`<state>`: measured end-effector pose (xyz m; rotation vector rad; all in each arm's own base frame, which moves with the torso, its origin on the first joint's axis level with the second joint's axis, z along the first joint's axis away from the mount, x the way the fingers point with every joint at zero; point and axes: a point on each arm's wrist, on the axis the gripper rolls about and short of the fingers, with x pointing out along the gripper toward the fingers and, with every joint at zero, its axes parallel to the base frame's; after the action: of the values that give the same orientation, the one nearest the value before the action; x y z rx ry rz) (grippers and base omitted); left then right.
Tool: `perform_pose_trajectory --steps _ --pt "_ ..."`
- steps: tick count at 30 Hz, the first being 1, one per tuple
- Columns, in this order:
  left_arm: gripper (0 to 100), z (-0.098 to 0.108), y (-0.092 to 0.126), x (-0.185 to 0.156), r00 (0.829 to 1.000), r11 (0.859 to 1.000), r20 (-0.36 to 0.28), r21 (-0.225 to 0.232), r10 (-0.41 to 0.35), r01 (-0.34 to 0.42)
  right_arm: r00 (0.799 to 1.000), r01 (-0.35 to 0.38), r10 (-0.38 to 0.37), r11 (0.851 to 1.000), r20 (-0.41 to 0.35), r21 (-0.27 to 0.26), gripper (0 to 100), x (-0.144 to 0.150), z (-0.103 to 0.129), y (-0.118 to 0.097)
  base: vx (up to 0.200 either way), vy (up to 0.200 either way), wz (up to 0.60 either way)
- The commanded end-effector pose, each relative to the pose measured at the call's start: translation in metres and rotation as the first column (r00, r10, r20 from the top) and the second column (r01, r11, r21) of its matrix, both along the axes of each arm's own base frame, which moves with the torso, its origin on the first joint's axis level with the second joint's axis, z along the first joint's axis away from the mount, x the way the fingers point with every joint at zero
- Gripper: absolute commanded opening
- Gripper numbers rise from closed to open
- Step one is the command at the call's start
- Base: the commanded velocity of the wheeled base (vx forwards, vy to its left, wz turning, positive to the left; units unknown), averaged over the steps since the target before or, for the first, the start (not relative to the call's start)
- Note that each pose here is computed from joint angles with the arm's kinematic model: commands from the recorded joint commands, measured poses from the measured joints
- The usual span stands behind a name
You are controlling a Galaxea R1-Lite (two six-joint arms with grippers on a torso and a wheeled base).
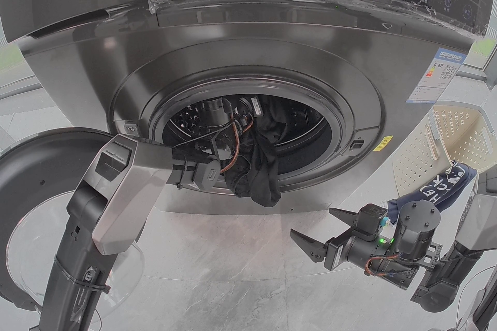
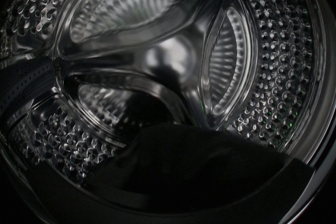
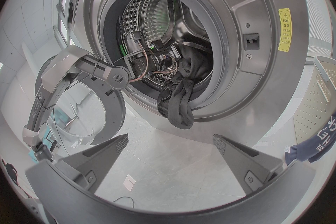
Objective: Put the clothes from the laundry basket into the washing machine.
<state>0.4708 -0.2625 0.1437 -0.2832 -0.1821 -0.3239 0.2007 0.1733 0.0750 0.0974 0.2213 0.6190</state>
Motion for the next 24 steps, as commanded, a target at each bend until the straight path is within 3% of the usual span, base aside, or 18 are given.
perform_pose_trajectory --steps 1,4,7,8,13,24 --pt "100 -0.002 0.003 -0.011 0.999 1.0 -0.048 0.028 -0.007 0.008 1.0 0.001 -0.001 1.0 -0.002 -0.001 100 0.0 0.0 0.0 0.0 0.0 0.0" --pt "100 -0.005 0.004 -0.028 0.994 0.997 -0.107 0.064 -0.032 0.039 1.0 0.001 -0.001 1.0 -0.001 -0.002 100 0.0 0.0 0.0 0.0 0.0 0.0" --pt "100 -0.005 0.004 -0.028 0.994 0.997 -0.107 0.064 -0.032 0.039 1.0 0.001 -0.001 1.0 -0.001 -0.002 100 0.0 0.0 0.0 0.0 0.0 0.0" --pt "100 -0.013 0.007 -0.048 0.979 0.99 -0.191 0.112 -0.068 0.091 1.0 -0.001 0.001 1.0 0.0 -0.001 100 0.0 0.0 0.0 0.0 0.0 0.0" --pt "100 -0.028 0.008 -0.069 0.952 0.974 -0.28 0.152 -0.12 0.167 1.0 -0.001 0.001 1.0 0.002 0.0 100 0.0 0.0 0.0 0.0 0.0 0.0" --pt "100 -0.063 0.007 -0.071 0.93 0.961 -0.353 0.204 -0.104 0.185 1.0 -0.001 0.001 1.0 0.002 0.0 100 0.0 0.0 0.0 0.0 0.0 0.0"
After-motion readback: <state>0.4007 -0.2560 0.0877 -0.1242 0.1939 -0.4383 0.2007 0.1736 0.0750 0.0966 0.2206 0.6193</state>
